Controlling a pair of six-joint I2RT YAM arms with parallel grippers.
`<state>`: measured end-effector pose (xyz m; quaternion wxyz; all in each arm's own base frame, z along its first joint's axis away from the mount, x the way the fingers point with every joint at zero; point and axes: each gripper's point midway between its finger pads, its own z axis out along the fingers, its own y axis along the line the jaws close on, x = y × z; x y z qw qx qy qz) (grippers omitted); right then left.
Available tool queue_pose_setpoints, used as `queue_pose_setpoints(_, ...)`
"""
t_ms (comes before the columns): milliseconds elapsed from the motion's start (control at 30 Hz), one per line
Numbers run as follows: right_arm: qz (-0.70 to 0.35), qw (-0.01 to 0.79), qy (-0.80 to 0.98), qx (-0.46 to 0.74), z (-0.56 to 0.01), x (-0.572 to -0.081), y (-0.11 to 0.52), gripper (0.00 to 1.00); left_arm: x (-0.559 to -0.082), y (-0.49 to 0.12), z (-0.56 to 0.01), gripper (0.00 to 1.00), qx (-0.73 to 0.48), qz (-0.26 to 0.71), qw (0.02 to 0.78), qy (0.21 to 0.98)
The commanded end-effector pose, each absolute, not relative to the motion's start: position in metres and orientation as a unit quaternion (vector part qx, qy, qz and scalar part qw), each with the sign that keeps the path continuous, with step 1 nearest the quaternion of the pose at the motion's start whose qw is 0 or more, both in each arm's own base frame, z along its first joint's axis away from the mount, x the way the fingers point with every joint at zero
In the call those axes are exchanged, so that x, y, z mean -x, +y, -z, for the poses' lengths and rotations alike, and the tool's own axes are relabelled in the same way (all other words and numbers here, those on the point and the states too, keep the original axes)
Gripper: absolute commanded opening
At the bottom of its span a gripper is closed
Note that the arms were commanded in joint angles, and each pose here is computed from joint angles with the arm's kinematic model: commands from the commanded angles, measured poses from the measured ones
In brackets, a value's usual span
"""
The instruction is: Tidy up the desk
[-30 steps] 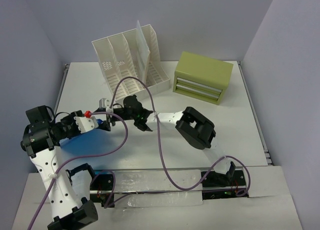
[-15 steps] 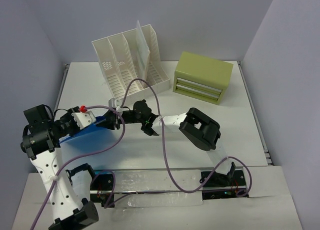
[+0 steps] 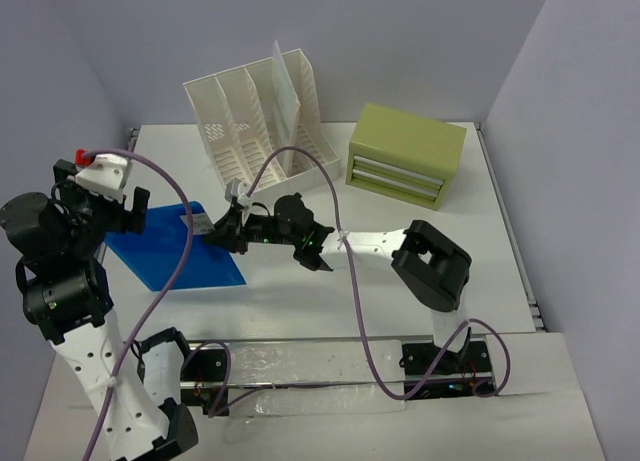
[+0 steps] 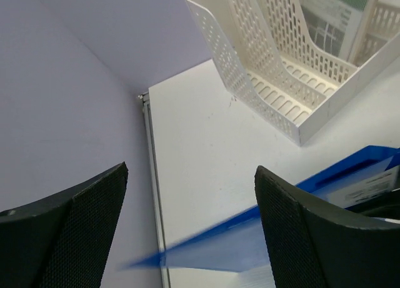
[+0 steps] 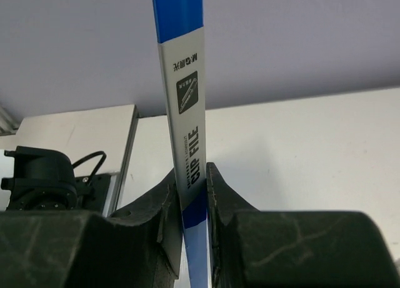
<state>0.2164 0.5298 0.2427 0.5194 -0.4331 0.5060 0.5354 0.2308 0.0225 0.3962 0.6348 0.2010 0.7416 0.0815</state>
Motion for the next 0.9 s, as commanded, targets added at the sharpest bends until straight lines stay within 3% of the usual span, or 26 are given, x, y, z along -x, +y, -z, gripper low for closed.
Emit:
queue_pose_setpoints(0,-0.533,0.543,0.495,0.419,-0.273,-0.213,0.52,0.0,-0.223,0.019,-0.407,0.89,-0.186,-0.076,0.641,0.74)
queue_pose_setpoints(267,-0.511,0.554,0.502,0.425,-0.262,-0.218,0.509,0.0,-0.225,0.022,-0.388,0.9,-0.235,-0.095,0.615,0.747)
queue_pose_setpoints(433,-0.497,0.552,0.496,0.449,-0.248,-0.212,0.502,0.0,-0.178,-0.019,-0.323,0.94,-0.509,-0.071,0.496,0.7)
queue_pose_setpoints(467,-0.492,0.556,0.485,0.462,-0.247,-0.211,0.501,0.0,-0.178,-0.02,-0.322,0.99,-0.515,-0.071,0.497,0.695)
queue_pose_setpoints(867,-0.498,0.549,0.432,0.513,-0.227,-0.181,0.487,0.0,-0.189,-0.04,-0.299,0.99,-0.573,-0.018,0.514,0.638)
